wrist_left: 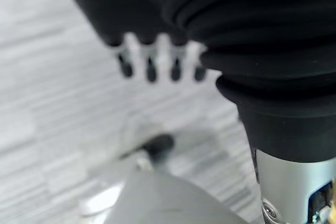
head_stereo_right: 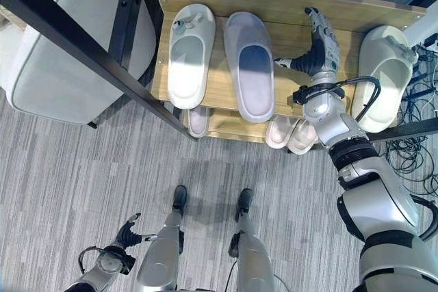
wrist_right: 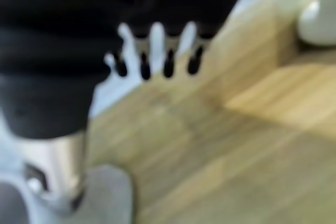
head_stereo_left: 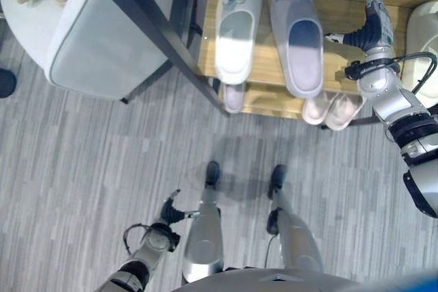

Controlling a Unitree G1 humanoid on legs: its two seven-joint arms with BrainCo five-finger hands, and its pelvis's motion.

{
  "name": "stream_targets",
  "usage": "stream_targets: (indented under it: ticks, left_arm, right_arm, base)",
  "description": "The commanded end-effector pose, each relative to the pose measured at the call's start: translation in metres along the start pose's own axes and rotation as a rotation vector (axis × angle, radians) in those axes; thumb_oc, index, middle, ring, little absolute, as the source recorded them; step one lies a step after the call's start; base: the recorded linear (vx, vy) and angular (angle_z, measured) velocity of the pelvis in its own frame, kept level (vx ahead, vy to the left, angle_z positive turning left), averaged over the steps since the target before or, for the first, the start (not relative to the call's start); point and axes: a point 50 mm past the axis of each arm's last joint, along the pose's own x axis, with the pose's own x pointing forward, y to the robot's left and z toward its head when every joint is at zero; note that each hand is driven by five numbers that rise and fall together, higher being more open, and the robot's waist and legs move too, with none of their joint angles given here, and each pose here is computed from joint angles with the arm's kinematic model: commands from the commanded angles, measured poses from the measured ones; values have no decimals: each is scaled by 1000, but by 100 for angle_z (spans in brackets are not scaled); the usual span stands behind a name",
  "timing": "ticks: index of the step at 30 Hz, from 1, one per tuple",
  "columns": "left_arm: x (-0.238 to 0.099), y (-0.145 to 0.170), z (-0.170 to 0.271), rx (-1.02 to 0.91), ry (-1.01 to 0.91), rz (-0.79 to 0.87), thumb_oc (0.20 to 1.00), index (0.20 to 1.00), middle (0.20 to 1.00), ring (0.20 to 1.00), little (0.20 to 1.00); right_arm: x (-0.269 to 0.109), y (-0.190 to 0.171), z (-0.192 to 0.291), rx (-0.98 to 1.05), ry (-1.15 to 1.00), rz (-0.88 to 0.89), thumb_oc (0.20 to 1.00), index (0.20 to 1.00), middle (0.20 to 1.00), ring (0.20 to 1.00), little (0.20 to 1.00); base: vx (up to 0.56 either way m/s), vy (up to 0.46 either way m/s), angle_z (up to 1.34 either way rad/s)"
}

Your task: Arrange the slippers neatly on the shoe rack.

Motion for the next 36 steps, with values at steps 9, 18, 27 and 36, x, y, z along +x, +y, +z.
stream_targets:
  ticks: [9,18,27,36]
  left_arm:
    - [2,7,2,72,-32,17,1000,1000,1000,1000,1000]
    - [2,9,-2,94,-1,14,1000,1000,1000,1000,1000]
    - [11,21,7,95,-3,58,1000,1000,1000,1000,1000]
    - [13,24,9,72,3,70,1000,1000,1000,1000,1000]
  right_arm:
    - [20,-54,14,-49,-105,-200,1000,1000,1000,1000,1000]
    - [17,-55,27,-33,-176,-225,1000,1000,1000,1000,1000]
    - [18,-43,40,-15,-214,-194,1000,1000,1000,1000,1000]
    - [21,-19,28,30,-97,-83,1000,1000,1000,1000,1000]
  base:
    - [0,0,0]
    - [6,1,5]
    - [1,1,2]
    - [2,3,1]
